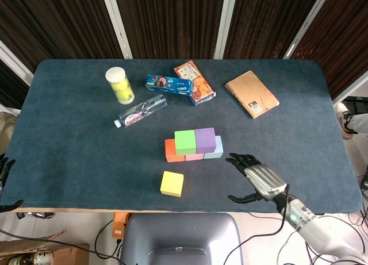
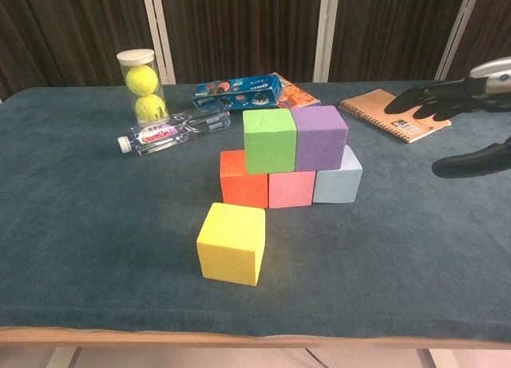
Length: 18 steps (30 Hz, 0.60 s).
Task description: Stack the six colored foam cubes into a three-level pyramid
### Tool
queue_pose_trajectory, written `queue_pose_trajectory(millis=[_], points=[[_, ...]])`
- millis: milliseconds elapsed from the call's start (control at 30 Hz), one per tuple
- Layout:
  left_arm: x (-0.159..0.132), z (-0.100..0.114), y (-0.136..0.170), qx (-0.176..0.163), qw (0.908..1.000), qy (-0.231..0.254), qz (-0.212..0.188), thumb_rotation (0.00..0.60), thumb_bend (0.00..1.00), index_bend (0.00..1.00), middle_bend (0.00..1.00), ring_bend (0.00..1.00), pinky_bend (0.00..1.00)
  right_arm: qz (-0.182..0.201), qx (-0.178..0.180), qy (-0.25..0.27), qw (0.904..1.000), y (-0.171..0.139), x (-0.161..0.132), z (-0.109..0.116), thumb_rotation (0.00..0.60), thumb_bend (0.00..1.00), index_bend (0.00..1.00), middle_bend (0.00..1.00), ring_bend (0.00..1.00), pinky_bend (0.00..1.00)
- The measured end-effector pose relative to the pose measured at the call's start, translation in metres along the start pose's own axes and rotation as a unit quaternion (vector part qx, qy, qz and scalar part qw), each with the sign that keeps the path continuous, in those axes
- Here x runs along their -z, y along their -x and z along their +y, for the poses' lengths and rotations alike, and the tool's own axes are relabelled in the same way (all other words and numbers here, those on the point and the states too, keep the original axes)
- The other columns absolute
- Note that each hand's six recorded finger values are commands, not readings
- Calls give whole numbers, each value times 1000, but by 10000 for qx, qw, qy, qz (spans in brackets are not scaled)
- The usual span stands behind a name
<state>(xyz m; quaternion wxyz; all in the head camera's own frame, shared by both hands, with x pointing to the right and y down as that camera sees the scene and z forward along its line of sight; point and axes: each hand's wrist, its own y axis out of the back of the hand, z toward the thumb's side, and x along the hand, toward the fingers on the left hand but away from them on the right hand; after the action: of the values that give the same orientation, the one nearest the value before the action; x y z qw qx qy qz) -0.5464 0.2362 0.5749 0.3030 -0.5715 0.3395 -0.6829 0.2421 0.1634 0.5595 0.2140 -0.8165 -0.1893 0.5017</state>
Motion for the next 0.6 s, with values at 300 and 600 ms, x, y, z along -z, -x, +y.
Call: queue_pose_trajectory(millis=[300,600], points=[[3,0,-1,18,10000,23,64,600,120,31,0,0,108,-210,-307,-766,9964,35,-27,-10,344,187,50,0,0,0],[4,-1,-2,25,10000,37,69,600,120,31,0,0,108,-13,-616,-1225,9906,55,-69,-30,344,187,50,0,0,0]])
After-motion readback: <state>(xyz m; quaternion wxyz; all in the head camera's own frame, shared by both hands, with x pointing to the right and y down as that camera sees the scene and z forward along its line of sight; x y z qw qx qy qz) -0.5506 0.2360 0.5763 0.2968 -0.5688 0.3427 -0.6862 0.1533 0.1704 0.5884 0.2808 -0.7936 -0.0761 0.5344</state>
